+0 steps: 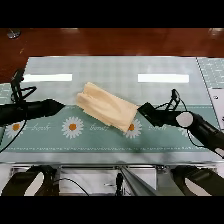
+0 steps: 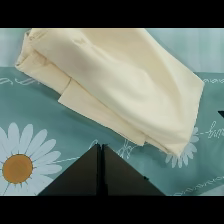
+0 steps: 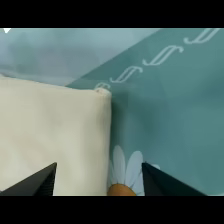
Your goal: Fold the shirts.
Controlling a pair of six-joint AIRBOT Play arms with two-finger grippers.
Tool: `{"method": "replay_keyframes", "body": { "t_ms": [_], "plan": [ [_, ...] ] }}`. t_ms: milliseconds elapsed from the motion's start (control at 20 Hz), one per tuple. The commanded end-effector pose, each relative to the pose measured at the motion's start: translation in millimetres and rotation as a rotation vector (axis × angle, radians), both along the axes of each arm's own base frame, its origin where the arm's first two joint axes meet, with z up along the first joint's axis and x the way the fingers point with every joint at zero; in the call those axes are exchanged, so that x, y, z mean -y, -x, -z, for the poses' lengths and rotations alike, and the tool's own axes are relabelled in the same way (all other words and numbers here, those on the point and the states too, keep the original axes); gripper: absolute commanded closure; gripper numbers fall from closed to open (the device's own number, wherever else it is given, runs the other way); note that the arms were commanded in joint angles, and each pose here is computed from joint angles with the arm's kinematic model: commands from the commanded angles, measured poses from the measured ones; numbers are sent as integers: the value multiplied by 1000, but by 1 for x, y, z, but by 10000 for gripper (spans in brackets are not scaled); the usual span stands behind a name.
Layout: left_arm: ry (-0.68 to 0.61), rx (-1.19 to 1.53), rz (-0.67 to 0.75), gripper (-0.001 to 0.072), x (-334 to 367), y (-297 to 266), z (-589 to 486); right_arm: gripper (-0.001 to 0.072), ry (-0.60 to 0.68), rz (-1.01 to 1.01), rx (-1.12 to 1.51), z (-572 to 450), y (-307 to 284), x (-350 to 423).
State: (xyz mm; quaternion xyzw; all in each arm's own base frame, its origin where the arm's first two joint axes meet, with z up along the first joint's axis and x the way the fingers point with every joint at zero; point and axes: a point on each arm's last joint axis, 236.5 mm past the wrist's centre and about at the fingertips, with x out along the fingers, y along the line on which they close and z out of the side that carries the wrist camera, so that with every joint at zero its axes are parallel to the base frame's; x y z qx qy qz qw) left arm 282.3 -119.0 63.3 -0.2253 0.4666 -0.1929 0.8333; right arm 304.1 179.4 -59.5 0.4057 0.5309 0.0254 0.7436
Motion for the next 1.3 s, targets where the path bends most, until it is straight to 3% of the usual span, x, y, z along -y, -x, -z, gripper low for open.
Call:
{"method": "replay_keyframes", "body": {
  "t_ms": [0,250,300,350,400,450,600,850,1000,1250],
  "plan": [
    [3,-8,31,684,9,5,3,118,-81,-119,-85,22,10,-33],
    [3,-10,33,684,10,5,3,120,-239,-327,-201,31,19,-85],
    [3,-11,33,684,10,5,3,205,-251,-342,-189,31,14,-90],
    [3,-11,33,684,10,5,3,376,-250,-358,-170,29,7,-93],
    [3,-11,33,684,10,5,3,655,-244,-419,-110,20,-3,-98],
    [3,-11,33,684,10,5,3,690,-240,-482,-33,4,-15,-105],
    [3,-10,33,684,10,5,3,690,-216,-620,205,-80,-65,-127],
    [3,-12,34,684,10,5,4,690,36,-577,499,-235,-146,-94],
    [3,-12,34,684,10,5,4,690,127,-548,508,-271,-155,-44],
    [3,-14,36,684,10,5,4,690,156,-408,318,-282,-142,72]
  ]
}}
